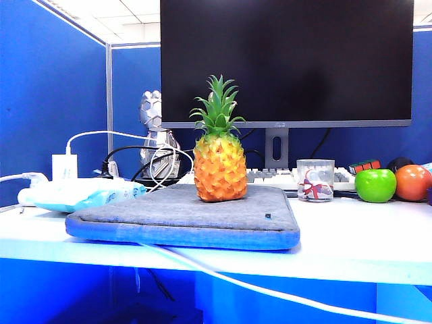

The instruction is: Pick up the pineapple and place it above the gray bag.

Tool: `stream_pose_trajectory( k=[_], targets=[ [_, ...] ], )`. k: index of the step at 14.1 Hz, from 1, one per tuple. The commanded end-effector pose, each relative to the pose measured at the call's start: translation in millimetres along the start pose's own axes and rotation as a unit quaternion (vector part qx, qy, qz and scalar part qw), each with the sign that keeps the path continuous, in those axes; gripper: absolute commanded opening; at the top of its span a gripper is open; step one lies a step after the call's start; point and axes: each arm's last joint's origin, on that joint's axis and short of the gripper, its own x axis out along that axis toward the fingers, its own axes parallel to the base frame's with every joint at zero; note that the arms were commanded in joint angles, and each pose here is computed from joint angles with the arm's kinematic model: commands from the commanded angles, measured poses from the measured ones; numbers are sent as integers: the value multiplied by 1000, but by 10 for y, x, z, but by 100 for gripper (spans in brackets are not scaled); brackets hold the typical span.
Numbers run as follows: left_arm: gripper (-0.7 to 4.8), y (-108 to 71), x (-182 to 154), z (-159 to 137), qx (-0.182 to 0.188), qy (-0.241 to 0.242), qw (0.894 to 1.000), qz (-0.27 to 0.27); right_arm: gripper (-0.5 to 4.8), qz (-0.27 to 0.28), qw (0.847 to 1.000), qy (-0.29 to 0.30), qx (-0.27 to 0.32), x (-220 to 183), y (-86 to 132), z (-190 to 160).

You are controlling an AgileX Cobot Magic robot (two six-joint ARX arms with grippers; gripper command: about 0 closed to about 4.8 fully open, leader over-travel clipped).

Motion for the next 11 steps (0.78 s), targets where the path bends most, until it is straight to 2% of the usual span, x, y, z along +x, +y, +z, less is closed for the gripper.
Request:
stream_pose_trajectory(
  k=[1, 4, 7, 8, 11],
  targets=[
    [479, -11, -73, -238, -11, -26, 1000, 12, 479, -26, 999, -21, 42, -169, 11, -362],
    [479, -10, -89, -331, -54, -27, 998, 24, 479, -29, 995, -15, 95, -246, -10, -752],
    [479, -21, -38, -504, -68, -1, 997, 27, 479, -47, 988, -10, 147, -240, -55, -982],
    [479, -28, -15, -600, -87, 13, 996, 28, 479, -52, 987, -7, 153, -236, -63, -1016],
    [479, -41, 20, -787, -91, 44, 994, 30, 479, -58, 986, 11, 157, -223, -89, -1149]
  ],
)
